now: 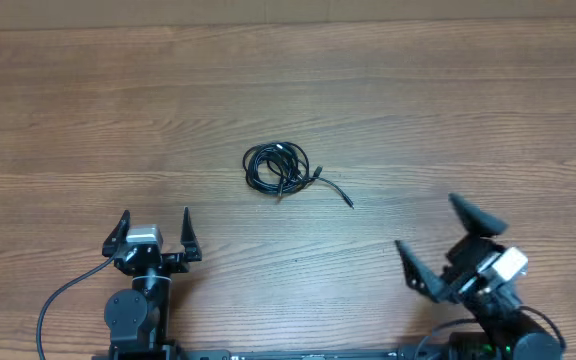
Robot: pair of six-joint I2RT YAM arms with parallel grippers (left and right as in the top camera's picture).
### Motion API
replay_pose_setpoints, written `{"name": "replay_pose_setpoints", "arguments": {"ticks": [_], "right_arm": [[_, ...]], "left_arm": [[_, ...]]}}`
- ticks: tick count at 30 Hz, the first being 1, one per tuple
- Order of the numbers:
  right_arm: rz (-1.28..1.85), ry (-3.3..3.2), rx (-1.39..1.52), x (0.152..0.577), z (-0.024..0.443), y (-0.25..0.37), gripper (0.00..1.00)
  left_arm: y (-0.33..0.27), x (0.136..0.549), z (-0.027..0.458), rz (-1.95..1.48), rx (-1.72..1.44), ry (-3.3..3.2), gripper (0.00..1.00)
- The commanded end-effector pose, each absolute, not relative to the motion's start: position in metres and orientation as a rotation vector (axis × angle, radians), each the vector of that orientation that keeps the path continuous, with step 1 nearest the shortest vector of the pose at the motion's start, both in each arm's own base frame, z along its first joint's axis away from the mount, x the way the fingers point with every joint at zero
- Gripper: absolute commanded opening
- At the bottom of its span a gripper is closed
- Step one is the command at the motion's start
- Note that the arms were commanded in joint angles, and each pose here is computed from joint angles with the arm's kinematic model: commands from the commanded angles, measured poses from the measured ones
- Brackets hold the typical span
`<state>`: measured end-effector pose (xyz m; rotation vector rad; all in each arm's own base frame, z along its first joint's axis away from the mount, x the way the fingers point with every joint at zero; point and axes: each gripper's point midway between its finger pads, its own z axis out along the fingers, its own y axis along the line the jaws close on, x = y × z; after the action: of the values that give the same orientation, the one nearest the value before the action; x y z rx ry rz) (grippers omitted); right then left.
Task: Untangle cables
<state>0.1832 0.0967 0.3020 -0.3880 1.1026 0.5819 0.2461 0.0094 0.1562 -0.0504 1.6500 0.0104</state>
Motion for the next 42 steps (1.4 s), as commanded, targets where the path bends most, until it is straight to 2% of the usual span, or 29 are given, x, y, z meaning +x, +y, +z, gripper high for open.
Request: {"name": "replay_pose_setpoints", "arguments": {"ticks": [1,8,15,17,20,22,26,30,31,35,37,42], "right_arm": [[0.414,1.006,-0.314,0.172,0.368,0.075,1.00],[0.335,1.303,-0.500,0.176,0.409,0.091,1.00],[0.394,1.879,-0.461,0.198,0.399,0.082,1.00],[0.568,2.008,-0.495,0.205,0.391,0.098,1.00],[1.079,1.947,-0.666,0.202,0.400,0.148,1.00],[1.270,1.908,-0.704,0.202,0.405,0.159,1.00],[1.524,1.929,-0.653,0.239,0.396,0.170,1.00],[1.277,2.357,-0.336,0.287,0.323,0.176,1.00],[1.100,2.507,-0.201,0.296,0.294,0.175,1.00],[0.625,2.750,0.030,0.294,0.237,0.173,1.00],[0.481,2.799,0.039,0.292,0.219,0.176,1.00],[0.431,2.922,-0.093,0.282,0.177,0.216,1.00]], "left_arm": [[0.011,0.246,0.156,0.009,-0.060,1.647,0.99],[0.011,0.246,0.156,0.009,-0.060,1.647,1.00],[0.011,0.246,0.156,0.009,-0.060,1.647,1.00],[0.011,0.246,0.156,0.009,-0.060,1.647,1.00],[0.011,0.246,0.156,0.009,-0.060,1.647,0.99],[0.011,0.246,0.156,0.009,-0.060,1.647,1.00],[0.011,0.246,0.156,0.009,-0.060,1.647,1.00],[0.011,0.246,0.156,0.009,-0.060,1.647,1.00],[0.011,0.246,0.156,0.009,-0.060,1.647,1.00],[0.011,0.246,0.156,0.009,-0.060,1.647,1.00],[0.011,0.246,0.156,0.009,-0.060,1.647,1.00],[0.011,0.246,0.156,0.009,-0.060,1.647,1.00]]}}
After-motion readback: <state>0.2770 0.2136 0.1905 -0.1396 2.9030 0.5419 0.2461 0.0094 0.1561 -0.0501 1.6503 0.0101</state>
